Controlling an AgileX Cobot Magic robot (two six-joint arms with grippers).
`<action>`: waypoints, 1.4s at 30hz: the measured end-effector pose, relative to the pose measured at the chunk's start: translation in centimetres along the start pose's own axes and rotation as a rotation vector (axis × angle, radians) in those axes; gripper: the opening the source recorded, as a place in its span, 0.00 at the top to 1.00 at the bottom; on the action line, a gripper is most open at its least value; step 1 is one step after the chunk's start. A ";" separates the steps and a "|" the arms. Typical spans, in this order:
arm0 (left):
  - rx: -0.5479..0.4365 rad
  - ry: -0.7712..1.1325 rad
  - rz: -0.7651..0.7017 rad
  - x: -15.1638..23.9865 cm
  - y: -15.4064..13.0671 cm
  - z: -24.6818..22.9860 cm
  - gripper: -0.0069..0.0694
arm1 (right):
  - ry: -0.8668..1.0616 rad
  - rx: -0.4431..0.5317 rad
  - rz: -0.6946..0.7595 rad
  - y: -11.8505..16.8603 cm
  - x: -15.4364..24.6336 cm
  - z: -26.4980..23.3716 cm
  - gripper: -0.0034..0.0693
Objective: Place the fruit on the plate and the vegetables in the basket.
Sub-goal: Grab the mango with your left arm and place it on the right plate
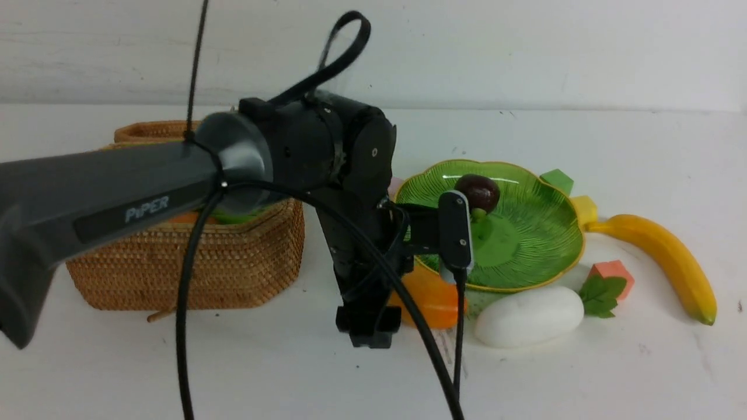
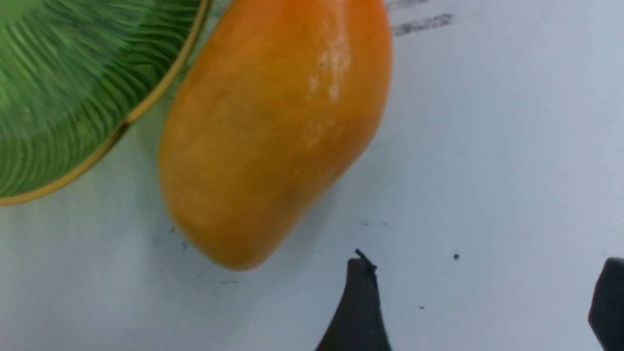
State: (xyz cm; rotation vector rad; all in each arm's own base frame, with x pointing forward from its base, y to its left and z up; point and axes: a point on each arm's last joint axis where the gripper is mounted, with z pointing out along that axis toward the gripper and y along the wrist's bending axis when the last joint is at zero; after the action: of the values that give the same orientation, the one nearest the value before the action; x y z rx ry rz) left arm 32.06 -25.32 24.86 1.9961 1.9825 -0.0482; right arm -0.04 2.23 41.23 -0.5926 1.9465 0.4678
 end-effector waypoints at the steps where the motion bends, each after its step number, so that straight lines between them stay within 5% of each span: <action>1: -0.015 -0.015 0.000 -0.1 0.0 -0.6 0.16 | 0.000 0.000 0.000 0.0 0.0 0.0 0.73; 20: -0.177 -0.110 0.046 -1.1 2.4 5.1 0.13 | -0.009 0.002 -0.022 0.0 -0.1 0.0 0.72; 42: -0.161 -0.093 0.051 -1.0 2.3 6.2 0.13 | -0.009 0.002 -0.022 0.0 -0.1 0.0 0.72</action>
State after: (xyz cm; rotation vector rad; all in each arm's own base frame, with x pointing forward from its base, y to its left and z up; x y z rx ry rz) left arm 35.58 -27.76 19.72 1.9052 1.8172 0.0290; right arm 0.00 2.23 41.31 -0.6092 1.9293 0.4538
